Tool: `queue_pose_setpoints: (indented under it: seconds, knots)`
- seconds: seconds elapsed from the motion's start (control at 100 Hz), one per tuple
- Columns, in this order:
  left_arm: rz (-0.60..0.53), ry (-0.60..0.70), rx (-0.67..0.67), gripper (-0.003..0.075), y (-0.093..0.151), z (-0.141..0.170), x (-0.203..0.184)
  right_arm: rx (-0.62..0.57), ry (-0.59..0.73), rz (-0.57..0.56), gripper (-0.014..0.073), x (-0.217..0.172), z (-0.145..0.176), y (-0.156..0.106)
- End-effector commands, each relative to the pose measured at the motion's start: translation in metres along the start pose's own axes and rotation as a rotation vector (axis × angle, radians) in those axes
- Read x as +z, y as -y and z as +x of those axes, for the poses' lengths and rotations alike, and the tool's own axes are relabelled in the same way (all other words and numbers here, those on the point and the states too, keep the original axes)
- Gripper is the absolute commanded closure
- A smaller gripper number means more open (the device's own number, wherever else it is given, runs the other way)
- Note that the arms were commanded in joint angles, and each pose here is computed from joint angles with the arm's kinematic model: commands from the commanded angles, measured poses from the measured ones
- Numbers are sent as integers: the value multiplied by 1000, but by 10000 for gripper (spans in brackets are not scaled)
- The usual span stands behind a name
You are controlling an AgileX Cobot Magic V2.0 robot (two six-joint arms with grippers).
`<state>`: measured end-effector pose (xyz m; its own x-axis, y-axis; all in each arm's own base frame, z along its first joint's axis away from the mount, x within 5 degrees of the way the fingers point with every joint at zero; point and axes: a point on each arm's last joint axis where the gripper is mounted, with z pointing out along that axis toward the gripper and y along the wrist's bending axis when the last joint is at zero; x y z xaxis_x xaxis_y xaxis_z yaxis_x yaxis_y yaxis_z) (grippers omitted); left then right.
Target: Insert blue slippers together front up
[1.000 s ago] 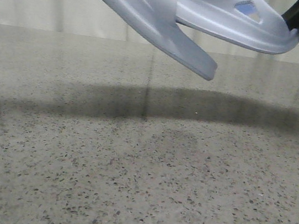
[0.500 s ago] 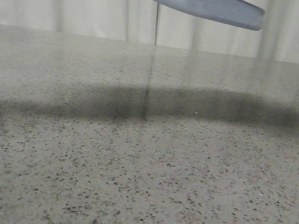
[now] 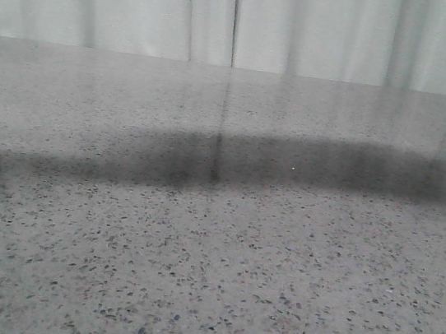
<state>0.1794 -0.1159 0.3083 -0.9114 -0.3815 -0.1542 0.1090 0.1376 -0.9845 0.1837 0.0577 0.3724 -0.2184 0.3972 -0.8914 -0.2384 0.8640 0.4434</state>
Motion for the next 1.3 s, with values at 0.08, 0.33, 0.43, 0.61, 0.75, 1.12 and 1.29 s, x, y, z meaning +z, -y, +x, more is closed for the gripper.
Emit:
queue_pose_setpoints:
  seconds: [0.08, 0.33, 0.43, 0.61, 0.75, 1.12, 1.29]
  knots:
    - [119, 11, -27, 704, 20, -1, -1, -36, 283, -87, 92, -38, -39, -16]
    - [84, 32, -48, 704, 12, -7, 4, -61, 390, -135, 93, -75, -51, -23]
    - [67, 23, -56, 704, 5, -11, 8, -65, 401, -141, 93, -80, -52, -24]
    - [36, -8, -68, 704, -13, -18, 19, -74, 356, -133, 93, -80, -48, -23]
    - [9, -38, -94, 704, -30, -24, 28, -77, 324, -127, 93, -79, -45, -23]
    - [-31, 5, -104, 704, -50, -42, 26, -111, 309, -117, 93, -79, -44, -22]
    - [-35, 30, -98, 704, -52, -49, 17, -113, 309, -117, 93, -79, -44, -22]
